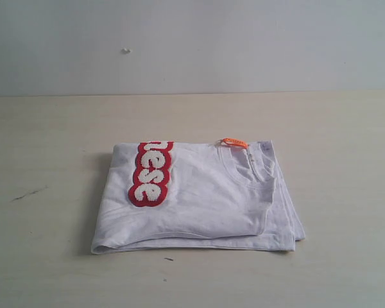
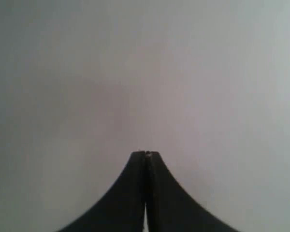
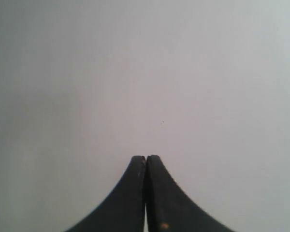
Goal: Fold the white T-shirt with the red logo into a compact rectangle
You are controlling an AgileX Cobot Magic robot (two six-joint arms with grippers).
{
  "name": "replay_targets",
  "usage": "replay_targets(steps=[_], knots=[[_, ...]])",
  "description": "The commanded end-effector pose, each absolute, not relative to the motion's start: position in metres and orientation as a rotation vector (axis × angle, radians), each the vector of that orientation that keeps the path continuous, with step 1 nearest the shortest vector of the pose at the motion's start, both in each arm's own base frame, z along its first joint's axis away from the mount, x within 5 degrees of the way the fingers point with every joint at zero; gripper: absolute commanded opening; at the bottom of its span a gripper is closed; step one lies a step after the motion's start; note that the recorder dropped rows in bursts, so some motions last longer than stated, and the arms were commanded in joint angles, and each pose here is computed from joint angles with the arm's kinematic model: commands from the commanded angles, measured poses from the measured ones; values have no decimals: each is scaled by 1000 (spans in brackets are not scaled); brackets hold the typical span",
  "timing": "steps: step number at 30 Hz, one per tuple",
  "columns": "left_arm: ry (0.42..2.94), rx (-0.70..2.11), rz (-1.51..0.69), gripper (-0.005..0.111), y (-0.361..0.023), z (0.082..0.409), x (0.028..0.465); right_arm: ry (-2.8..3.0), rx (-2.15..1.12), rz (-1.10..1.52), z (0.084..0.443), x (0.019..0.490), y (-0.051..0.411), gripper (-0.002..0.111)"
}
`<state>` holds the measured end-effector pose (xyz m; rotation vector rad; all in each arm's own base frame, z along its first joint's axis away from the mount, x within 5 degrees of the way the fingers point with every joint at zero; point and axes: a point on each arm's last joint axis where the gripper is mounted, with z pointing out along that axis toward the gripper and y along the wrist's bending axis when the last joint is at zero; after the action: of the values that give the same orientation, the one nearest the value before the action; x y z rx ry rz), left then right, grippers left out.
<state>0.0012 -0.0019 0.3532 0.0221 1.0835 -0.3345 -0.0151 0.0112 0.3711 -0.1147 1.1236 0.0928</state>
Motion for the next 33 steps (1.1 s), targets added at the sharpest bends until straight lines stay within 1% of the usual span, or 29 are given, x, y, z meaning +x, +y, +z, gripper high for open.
replay_targets(steps=[1, 33], knots=[[1079, -7, -281, 0, -2, 353, 1, 1126, -123, 85, 370, -15, 11, 0], [1099, 11, -260, 0, -2, 351, 2, 1127, -108, 111, 370, -15, 11, 0]])
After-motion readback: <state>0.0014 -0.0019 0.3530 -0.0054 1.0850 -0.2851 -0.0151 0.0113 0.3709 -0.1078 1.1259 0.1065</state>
